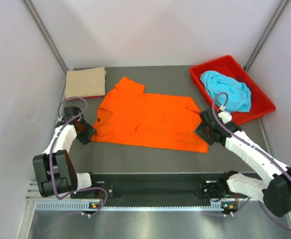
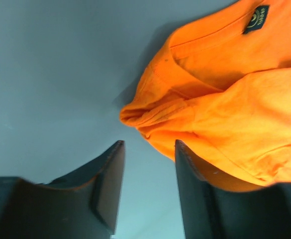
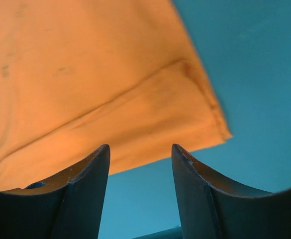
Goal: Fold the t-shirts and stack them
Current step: Fold the tshirt
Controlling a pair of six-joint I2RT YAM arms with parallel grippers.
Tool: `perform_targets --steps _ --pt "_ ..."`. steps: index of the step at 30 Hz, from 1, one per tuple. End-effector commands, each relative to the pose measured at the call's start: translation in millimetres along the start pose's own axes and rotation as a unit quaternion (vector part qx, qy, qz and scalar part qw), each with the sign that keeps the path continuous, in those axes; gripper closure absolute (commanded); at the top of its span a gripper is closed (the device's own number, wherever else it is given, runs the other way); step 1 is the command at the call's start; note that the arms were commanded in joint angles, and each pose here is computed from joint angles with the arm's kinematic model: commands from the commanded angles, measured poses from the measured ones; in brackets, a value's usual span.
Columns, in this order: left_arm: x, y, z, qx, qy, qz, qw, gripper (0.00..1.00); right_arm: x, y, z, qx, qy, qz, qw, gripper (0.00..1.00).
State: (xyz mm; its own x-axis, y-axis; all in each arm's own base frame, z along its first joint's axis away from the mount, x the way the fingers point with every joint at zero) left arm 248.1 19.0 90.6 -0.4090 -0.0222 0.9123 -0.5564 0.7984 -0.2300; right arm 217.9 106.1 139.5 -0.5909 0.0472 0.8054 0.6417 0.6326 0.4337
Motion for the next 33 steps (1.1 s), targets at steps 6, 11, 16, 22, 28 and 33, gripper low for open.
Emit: perform_targets --steps 6,11,16,22,28,33 --pt "-8.8 -7.3 -11.3 0.01 -0.039 0.033 0.999 0.47 -25.3 -52.6 -1.0 -0.064 -0.003 0.139 0.988 0.5" --pt "-20.9 0.4 -6.5 0.002 -0.021 0.01 1.0 0.49 -36.1 -68.0 -0.6 -0.08 -0.022 0.152 0.985 0.52" --pt "-28.2 4.7 -2.9 -0.003 -0.016 0.001 1.0 0.54 -42.6 -77.9 2.9 -0.08 -0.025 0.173 0.981 0.52" --pt "-29.9 8.7 -5.8 -0.009 -0.021 -0.015 1.0 0.63 -49.7 -86.0 11.2 -0.081 -0.014 0.182 0.98 0.57" --pt "-34.0 10.2 -4.6 -0.01 -0.011 -0.021 1.0 1.0 -56.9 -93.5 14.1 -0.076 -0.018 0.193 0.978 0.84" --pt "-29.1 18.9 -1.4 -0.006 -0.005 -0.052 0.999 1.0 -55.2 -96.3 12.2 -0.046 -0.019 0.193 0.98 1.0"
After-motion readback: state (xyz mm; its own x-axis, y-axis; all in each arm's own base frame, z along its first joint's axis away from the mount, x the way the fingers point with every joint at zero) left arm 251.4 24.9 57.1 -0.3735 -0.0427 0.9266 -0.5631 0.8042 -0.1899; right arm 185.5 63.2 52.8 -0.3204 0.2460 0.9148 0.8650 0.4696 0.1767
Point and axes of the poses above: each gripper's point midway between its finger pads, its own x axis back along the fingers, its own y axis along the line the jaws close on, z = x × y, the point moved 4 cm from there along x, back along the fingers, and after that the axes turned 13 degrees about -x, right-handed, at the moved point
